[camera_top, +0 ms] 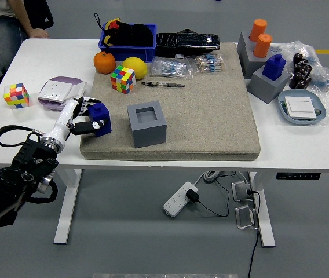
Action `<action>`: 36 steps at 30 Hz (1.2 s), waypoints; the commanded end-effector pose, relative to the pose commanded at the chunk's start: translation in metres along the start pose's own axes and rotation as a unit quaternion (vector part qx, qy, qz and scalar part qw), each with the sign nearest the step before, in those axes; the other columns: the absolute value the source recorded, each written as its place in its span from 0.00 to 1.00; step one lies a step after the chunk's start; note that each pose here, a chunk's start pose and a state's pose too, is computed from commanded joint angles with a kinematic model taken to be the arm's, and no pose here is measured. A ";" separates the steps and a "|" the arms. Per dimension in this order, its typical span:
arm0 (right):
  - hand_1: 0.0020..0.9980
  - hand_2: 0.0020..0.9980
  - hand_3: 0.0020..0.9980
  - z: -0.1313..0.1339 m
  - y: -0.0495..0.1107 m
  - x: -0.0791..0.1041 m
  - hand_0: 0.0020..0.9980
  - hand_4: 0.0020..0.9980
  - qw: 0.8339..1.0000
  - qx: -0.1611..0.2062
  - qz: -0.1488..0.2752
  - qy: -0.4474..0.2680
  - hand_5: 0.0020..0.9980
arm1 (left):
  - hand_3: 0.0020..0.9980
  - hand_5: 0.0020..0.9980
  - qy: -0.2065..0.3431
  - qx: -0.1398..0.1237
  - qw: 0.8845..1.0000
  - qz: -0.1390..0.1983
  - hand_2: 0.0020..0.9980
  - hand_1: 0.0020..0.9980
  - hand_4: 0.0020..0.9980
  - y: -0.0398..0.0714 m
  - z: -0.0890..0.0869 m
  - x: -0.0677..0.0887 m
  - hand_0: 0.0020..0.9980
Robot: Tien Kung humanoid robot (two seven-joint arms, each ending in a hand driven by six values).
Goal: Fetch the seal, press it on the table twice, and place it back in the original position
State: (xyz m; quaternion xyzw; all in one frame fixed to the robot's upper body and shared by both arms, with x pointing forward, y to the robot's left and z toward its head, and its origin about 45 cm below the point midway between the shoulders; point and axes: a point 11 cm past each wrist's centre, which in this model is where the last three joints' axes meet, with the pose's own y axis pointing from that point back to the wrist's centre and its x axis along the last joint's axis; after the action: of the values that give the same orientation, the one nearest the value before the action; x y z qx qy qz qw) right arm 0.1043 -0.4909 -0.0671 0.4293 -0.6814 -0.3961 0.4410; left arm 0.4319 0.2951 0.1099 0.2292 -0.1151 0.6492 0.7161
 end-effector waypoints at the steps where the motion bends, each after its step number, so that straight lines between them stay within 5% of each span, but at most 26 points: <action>1: 0.71 0.68 0.69 0.000 0.000 0.000 0.81 0.72 1.000 0.000 0.000 0.000 0.50 | 0.57 0.00 0.000 0.000 1.000 0.000 0.42 0.45 0.68 0.000 0.000 -0.001 0.63; 19: 0.71 0.68 0.69 0.000 0.000 -0.001 0.81 0.72 1.000 0.000 -0.001 -0.001 0.50 | 0.57 0.00 -0.010 0.014 1.000 -0.002 0.42 0.46 0.68 0.004 -0.011 -0.002 0.63; 36: 0.71 0.68 0.69 0.002 0.000 0.000 0.81 0.72 1.000 -0.001 0.000 0.000 0.50 | 0.57 0.00 -0.019 0.000 1.000 -0.006 0.41 0.46 0.68 0.001 -0.002 0.001 0.63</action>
State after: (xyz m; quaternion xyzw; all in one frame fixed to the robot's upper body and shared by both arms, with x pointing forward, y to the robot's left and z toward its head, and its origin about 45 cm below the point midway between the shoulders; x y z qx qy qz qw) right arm 0.1026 -0.4909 -0.0675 0.4286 -0.6810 -0.3969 0.4417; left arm 0.4304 0.2972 0.1086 0.2421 -0.1278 0.6403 0.7177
